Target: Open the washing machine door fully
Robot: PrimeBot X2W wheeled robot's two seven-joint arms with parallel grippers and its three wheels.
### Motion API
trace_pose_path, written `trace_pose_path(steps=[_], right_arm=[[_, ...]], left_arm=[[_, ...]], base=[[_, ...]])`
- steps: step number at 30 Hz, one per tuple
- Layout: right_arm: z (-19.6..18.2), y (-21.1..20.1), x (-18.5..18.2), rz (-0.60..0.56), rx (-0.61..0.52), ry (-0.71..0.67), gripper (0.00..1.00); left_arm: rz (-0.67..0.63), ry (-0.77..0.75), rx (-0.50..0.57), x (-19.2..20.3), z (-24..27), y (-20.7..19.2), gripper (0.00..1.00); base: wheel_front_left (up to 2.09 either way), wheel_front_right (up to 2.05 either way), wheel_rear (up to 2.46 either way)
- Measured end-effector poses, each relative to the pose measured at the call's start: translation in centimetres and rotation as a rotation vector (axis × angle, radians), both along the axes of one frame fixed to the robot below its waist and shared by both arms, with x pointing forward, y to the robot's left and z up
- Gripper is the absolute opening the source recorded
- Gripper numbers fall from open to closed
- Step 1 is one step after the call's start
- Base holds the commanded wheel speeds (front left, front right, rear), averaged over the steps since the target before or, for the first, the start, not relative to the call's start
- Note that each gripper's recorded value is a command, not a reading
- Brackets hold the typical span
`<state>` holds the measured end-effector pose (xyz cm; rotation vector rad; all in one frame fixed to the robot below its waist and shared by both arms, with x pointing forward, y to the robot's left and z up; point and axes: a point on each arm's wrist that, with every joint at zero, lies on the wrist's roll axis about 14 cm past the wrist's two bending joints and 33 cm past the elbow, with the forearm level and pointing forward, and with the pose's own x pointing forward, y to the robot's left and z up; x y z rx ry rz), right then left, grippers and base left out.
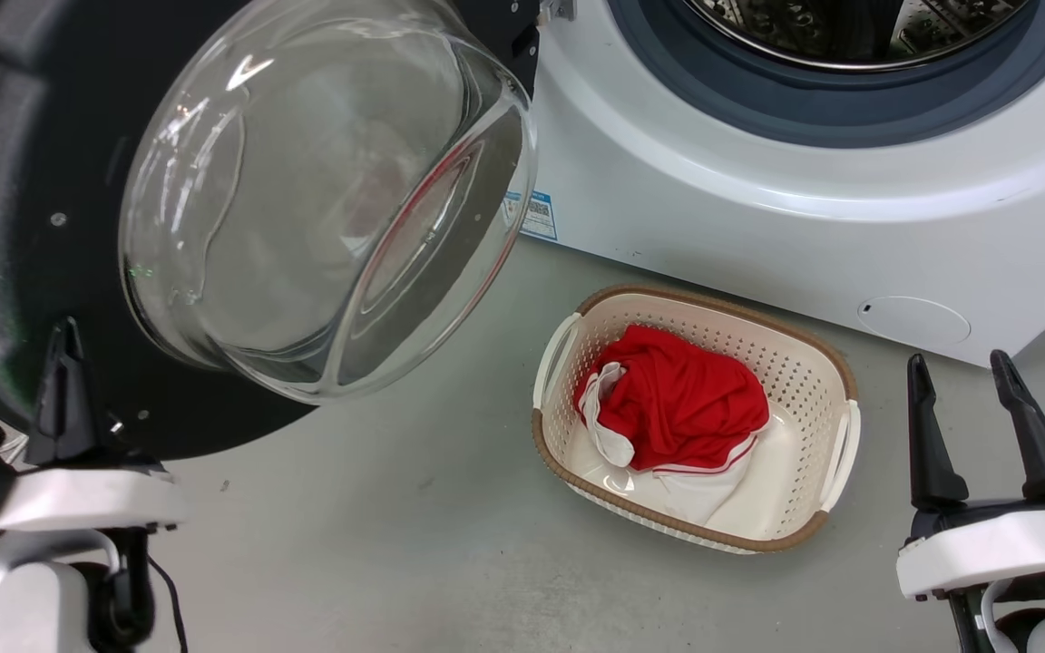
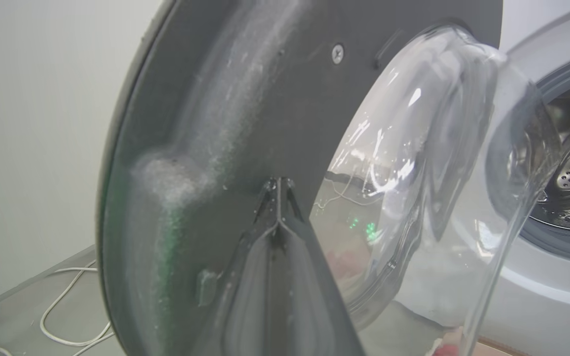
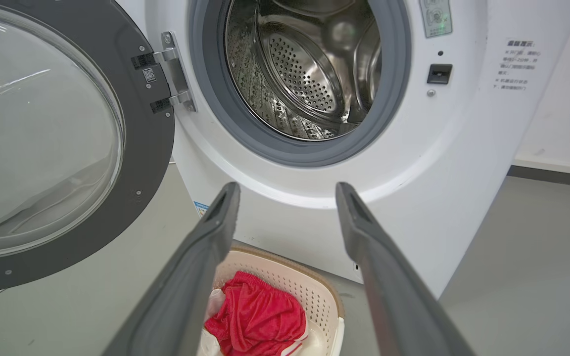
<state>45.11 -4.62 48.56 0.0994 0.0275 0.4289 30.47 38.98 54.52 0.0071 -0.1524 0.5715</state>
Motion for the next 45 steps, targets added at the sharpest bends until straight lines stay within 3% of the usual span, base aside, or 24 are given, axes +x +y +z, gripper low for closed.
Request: trace_pose_path(steps=[13, 20, 25, 29, 31, 45], right_arm=[[-0.2, -0.7, 0.2, -0.02, -0.006, 0.001, 1.0], [0.7, -1.7, -0.5, -0.049, 0.01, -0.018, 1.0], [1.2, -2.9, -1.4, -0.077, 0.01, -0.031, 1.0], [2.2, -4.0, -2.1, -0.105, 0.01, -0.056, 1.0], [2.6, -4.8, -2.4, -0.126, 0.008, -0.067, 1.0], [3.6, -10.2, -4.8, -0.273, -0.02, -0.094, 1.0]], left_arm=[[0.057, 0.034, -0.009, 1.1, -0.1, 5.2, 0.0], [0.057, 0.038, 0.003, 0.4, -0.3, 4.8, 0.0], [0.011, 0.062, -0.026, -0.7, -2.3, 1.7, 0.0], [-0.098, 0.058, -0.01, -0.1, -2.6, -2.9, 0.0], [-0.187, 0.046, 0.004, 1.0, -2.4, -6.5, 0.0], [-0.587, -0.014, 0.011, 7.5, -1.2, -19.6, 0.0]], base=[[0.0, 0.0, 0.0], [0.0, 0.0, 0.0], [0.0, 0.0, 0.0], [0.0, 0.0, 0.0], [0.0, 0.0, 0.0], [0.0, 0.0, 0.0]])
